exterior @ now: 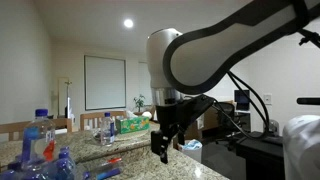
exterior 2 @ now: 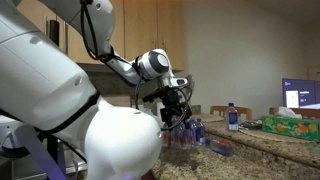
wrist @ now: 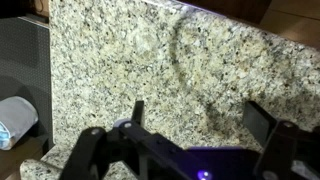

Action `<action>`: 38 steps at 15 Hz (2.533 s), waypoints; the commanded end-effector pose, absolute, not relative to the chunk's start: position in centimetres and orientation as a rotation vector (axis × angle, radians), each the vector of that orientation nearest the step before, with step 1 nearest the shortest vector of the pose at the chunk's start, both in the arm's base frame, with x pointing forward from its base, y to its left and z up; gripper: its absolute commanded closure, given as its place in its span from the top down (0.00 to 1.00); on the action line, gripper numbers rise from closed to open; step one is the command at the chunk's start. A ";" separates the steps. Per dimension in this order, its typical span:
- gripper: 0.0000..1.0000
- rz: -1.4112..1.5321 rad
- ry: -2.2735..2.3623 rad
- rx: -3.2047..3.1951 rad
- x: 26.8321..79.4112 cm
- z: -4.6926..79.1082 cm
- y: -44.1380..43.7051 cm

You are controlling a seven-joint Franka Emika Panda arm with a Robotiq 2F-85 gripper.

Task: Move the two and unpacked bottles forward

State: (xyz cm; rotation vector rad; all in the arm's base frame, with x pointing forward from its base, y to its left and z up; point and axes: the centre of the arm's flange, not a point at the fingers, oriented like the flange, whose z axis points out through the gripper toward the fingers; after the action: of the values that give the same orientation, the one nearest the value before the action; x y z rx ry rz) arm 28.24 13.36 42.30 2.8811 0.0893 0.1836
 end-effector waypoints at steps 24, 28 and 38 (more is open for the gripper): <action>1.00 0.331 0.735 2.880 46.0 66.2 14.3; 1.00 0.273 0.943 2.867 48.8 68.6 21.9; 1.00 0.120 0.700 2.844 55.5 59.1 27.8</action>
State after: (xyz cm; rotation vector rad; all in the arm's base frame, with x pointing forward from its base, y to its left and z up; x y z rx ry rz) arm 54.02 25.56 63.17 2.8092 0.6988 0.2297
